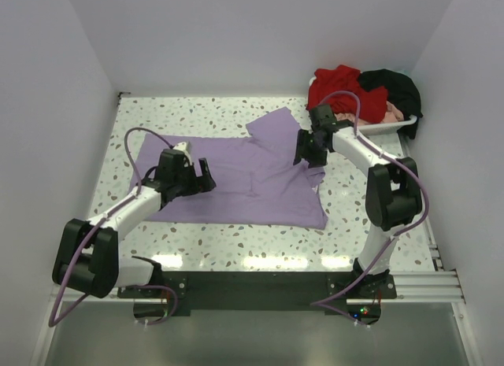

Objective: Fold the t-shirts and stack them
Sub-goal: Fold the tshirt

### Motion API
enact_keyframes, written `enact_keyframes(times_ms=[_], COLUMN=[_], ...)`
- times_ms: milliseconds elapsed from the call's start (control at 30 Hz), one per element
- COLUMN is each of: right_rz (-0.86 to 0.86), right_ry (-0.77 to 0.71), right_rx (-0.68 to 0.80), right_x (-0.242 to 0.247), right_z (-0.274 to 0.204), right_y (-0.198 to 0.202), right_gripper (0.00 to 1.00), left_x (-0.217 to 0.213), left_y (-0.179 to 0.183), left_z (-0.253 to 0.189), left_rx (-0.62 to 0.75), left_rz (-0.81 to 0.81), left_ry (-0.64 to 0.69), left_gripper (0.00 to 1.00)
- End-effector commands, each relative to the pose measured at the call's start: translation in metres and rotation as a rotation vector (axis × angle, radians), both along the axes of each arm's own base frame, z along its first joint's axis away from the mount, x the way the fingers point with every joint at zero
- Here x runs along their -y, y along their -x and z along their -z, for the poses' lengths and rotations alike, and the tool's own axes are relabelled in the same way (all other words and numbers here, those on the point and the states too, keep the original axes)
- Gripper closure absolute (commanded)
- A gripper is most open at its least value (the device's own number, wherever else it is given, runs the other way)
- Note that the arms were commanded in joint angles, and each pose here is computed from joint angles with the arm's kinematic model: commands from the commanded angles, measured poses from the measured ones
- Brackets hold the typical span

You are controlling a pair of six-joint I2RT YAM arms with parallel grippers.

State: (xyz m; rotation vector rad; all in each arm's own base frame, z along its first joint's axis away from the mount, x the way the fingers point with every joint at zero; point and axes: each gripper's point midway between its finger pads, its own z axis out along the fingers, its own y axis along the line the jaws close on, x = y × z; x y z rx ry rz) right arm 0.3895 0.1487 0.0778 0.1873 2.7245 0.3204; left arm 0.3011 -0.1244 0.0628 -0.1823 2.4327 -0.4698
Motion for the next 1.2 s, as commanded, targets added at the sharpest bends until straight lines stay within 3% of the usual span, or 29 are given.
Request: enact_keyframes(times_ms=[0, 133, 400, 767, 1033, 1167], right_rz=[-0.055, -0.086, -0.093, -0.041, 0.006, 0.017], right_ry=[-0.068, -0.123, -0.116, -0.013, -0.022, -0.036], right_rx=[0.056, -0.003, -0.129, -0.303, -0.339, -0.336], right_x=[-0.022, -0.04, -0.039, -0.01, 0.003, 0.007], right_z=[-0.019, -0.002, 0.042, 0.078, 0.073, 0.067], right_y=[-0.003, 0.015, 0.043, 0.098, 0.142, 0.161], right_gripper=[0.43, 0.43, 0.43, 0.43, 0.43, 0.43], left_x=[-0.006, -0.034, -0.074, -0.095, -0.083, -0.079], left_y=[-0.036, -0.045, -0.027, 0.032, 0.078, 0.088], left_z=[-0.04, -0.03, 0.012, 0.057, 0.066, 0.055], left_rx=[0.122, 0.091, 0.004, -0.182, -0.246, -0.205], left_rz=[-0.063, -0.135, -0.231, -0.431, -0.523, -0.559], left_ry=[0.009, 0.019, -0.003, -0.046, 0.077, 0.144], left_gripper=[0.01, 0.01, 0.01, 0.0, 0.0, 0.01])
